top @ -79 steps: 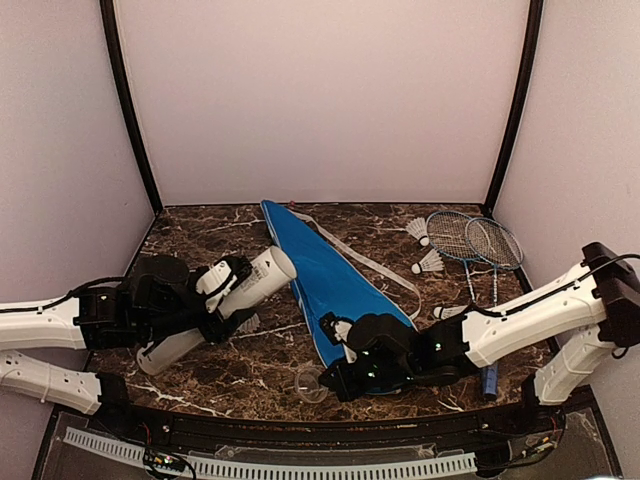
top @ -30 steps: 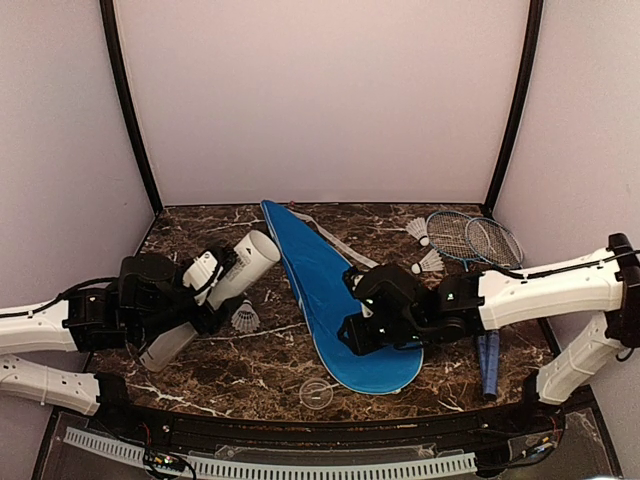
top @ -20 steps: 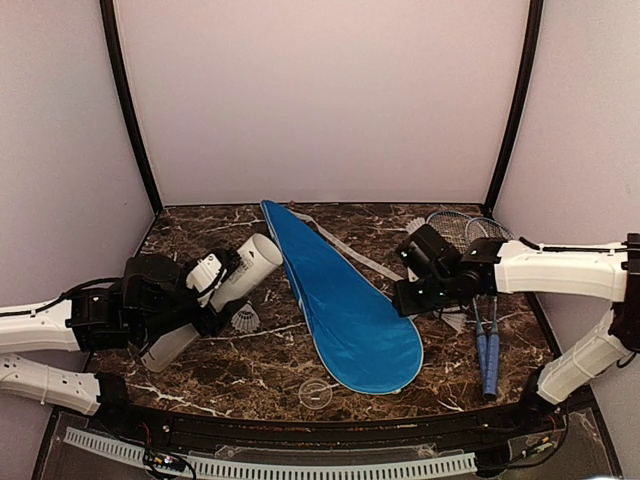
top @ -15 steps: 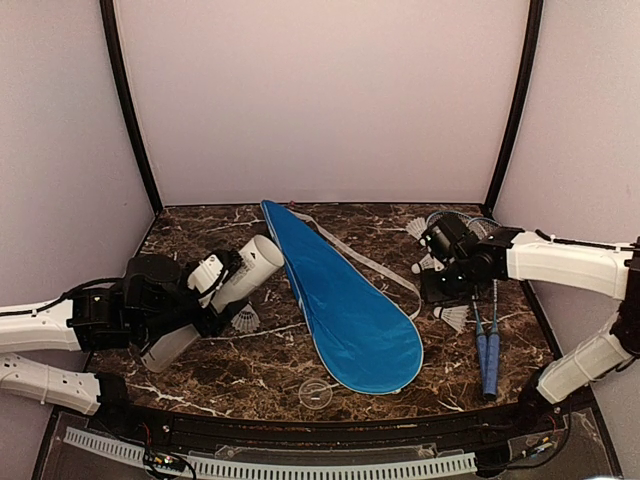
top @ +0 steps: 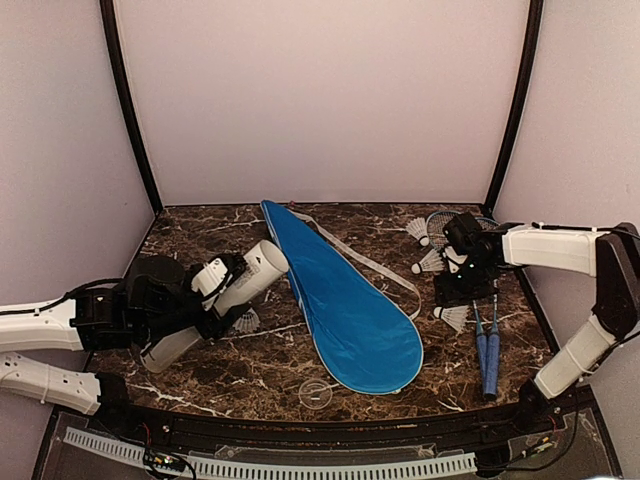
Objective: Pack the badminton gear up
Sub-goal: Pick up the shuttlecock from the center of the board.
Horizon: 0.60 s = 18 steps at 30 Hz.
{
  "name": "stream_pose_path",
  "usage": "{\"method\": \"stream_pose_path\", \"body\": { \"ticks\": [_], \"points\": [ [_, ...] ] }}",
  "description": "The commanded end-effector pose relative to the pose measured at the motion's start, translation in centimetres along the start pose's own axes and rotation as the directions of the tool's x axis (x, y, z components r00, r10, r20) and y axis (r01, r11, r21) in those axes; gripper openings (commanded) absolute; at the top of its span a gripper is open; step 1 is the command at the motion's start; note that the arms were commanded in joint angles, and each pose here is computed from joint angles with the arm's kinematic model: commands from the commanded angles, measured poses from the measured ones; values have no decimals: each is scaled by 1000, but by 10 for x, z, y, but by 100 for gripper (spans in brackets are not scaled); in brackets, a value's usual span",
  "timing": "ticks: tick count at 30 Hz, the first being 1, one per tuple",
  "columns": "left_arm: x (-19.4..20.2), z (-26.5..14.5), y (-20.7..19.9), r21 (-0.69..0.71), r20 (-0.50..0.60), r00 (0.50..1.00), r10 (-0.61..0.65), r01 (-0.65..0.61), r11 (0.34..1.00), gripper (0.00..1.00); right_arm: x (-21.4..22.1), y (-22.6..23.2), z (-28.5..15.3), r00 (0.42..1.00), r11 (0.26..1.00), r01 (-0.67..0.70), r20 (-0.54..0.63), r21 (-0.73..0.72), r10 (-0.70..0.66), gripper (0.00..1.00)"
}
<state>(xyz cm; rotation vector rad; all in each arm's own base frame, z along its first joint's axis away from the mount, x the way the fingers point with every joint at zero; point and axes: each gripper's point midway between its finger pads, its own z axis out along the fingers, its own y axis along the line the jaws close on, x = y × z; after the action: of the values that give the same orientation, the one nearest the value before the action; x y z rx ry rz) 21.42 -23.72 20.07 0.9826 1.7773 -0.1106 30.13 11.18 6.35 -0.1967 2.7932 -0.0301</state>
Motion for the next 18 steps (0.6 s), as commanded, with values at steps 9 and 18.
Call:
{"method": "stream_pose_path", "body": {
  "ticks": [9,18],
  "points": [
    [-8,3,-3,15,22,1000,0,0,1000,73,35,35,-1,990,976,-24,-143,-219,-8,75],
    [-6,6,-6,28,13,1000,5,-5,1000,74,37,40,-14,991,986,15,-128,-166,-37,69]
  ]
}}
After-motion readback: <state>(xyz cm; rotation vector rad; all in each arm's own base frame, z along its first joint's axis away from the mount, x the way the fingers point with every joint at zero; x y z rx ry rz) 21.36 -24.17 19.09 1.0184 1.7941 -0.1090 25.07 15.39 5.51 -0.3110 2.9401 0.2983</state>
